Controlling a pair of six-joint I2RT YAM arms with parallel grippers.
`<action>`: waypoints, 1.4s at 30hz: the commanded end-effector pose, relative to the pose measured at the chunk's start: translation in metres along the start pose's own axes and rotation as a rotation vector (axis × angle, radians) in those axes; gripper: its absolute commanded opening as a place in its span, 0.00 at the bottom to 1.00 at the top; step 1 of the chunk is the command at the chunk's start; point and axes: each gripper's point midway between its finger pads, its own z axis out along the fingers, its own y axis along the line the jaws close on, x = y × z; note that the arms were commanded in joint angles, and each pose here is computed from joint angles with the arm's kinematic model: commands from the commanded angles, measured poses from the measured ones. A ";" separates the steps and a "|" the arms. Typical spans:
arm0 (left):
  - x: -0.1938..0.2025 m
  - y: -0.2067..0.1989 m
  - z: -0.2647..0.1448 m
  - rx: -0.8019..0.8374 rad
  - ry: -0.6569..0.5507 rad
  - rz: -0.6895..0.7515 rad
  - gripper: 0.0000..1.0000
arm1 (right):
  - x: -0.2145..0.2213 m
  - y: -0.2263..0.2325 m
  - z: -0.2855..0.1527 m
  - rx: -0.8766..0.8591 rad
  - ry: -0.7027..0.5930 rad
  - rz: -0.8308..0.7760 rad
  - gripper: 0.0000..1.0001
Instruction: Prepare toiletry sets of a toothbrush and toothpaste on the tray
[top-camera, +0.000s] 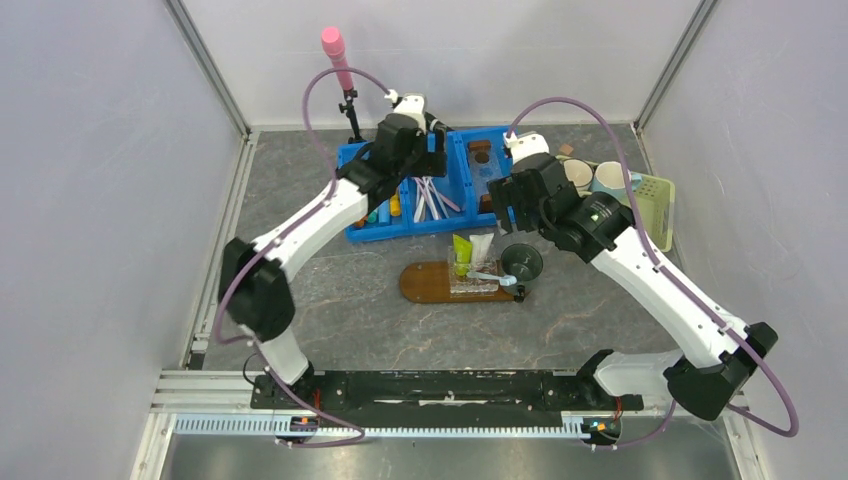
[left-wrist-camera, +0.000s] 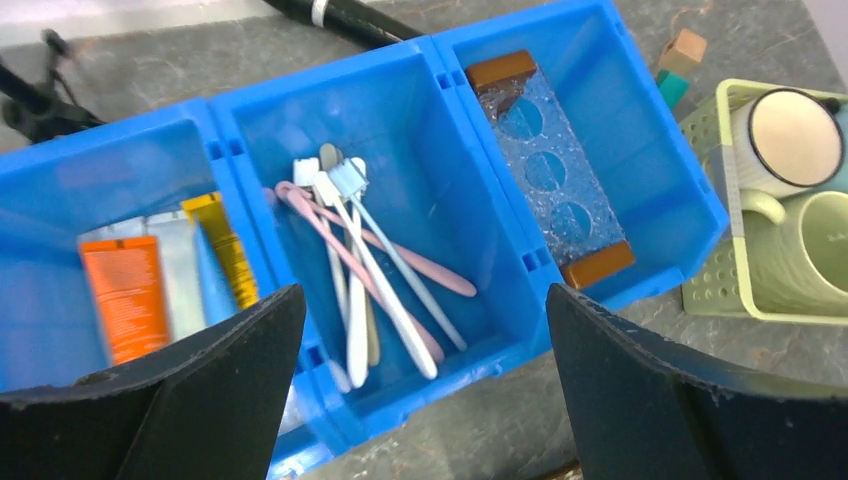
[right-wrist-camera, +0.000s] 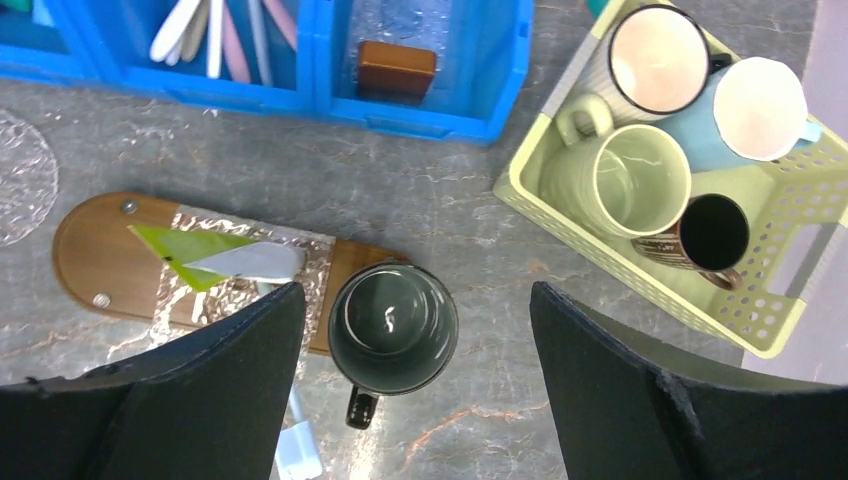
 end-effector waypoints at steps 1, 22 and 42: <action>0.042 0.001 0.030 -0.096 0.222 -0.129 0.94 | -0.005 -0.024 -0.003 0.087 -0.046 0.045 0.89; 0.141 0.003 0.102 -0.194 0.479 -0.169 0.55 | 0.030 -0.053 0.006 0.142 -0.018 0.083 0.89; 0.118 0.004 0.082 -0.169 0.460 -0.169 0.15 | 0.040 -0.052 0.008 0.130 -0.005 0.102 0.89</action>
